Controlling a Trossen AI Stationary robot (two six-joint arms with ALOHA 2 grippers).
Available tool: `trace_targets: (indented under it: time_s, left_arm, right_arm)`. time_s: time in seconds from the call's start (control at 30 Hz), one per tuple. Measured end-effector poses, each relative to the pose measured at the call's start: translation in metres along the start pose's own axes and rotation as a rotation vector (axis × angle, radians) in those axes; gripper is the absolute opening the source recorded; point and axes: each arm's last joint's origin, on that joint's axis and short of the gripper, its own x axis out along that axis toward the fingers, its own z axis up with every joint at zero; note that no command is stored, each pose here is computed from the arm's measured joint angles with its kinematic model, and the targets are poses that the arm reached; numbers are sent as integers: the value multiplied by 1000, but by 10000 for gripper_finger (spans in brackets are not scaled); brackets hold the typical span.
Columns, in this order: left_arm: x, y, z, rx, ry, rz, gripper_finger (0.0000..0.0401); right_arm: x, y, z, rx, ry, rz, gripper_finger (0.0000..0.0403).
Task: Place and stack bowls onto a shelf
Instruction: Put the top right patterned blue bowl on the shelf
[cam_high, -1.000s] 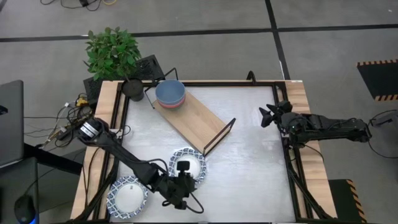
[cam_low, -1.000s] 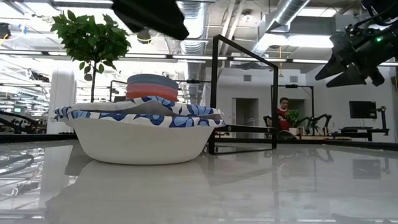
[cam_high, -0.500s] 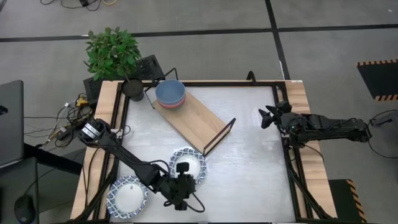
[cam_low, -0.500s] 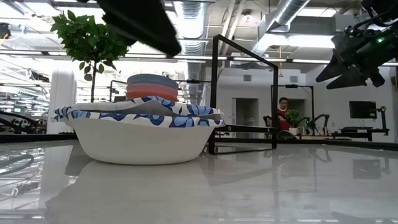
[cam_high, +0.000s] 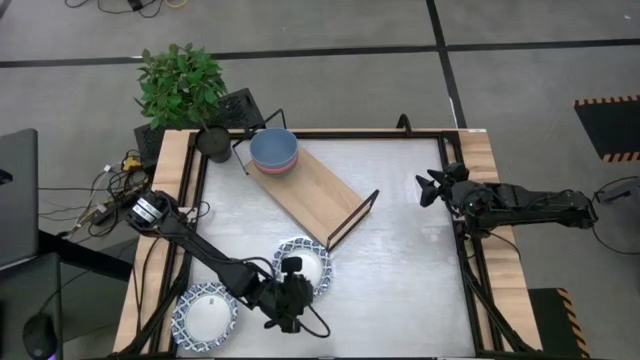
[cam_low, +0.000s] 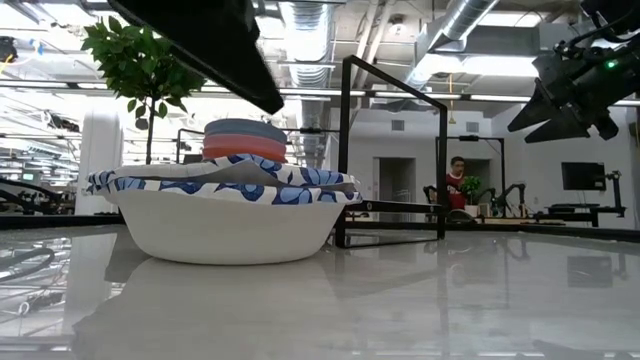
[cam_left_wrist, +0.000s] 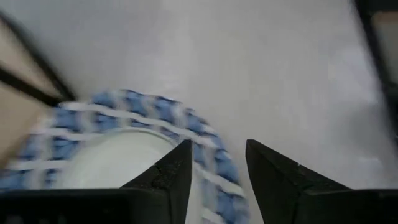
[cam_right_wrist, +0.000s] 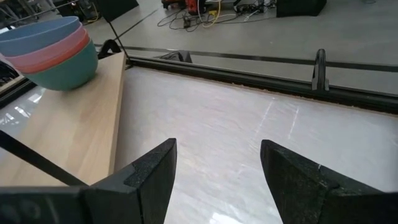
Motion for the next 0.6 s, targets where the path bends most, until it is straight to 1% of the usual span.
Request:
trace_targets:
  time_s: [0.07,0.13,0.17,0.23,0.4,0.5,0.6]
  left_arm:
    - [0,1,2,-54,-38,52,148]
    - [0,0,5,-90,-75,51,151]
    - [0,1,7,-90,-89,49,152]
    - [1,2,10,-54,-108,47,152]
    - [3,4,14,-114,-126,14,151]
    - [4,5,15,-109,-111,-17,152]
    - [6,7,17,-128,-88,-70,165]
  right_arm:
    - [0,0,0,0,0,0,260]
    - [0,0,0,0,0,0,260]
    - [0,0,0,0,0,0,260]
    - [0,0,0,1,0,0,260]
    - [0,0,0,1,0,0,260]
    - [0,0,0,1,0,0,260]
    - [0,0,0,1,0,1,260]
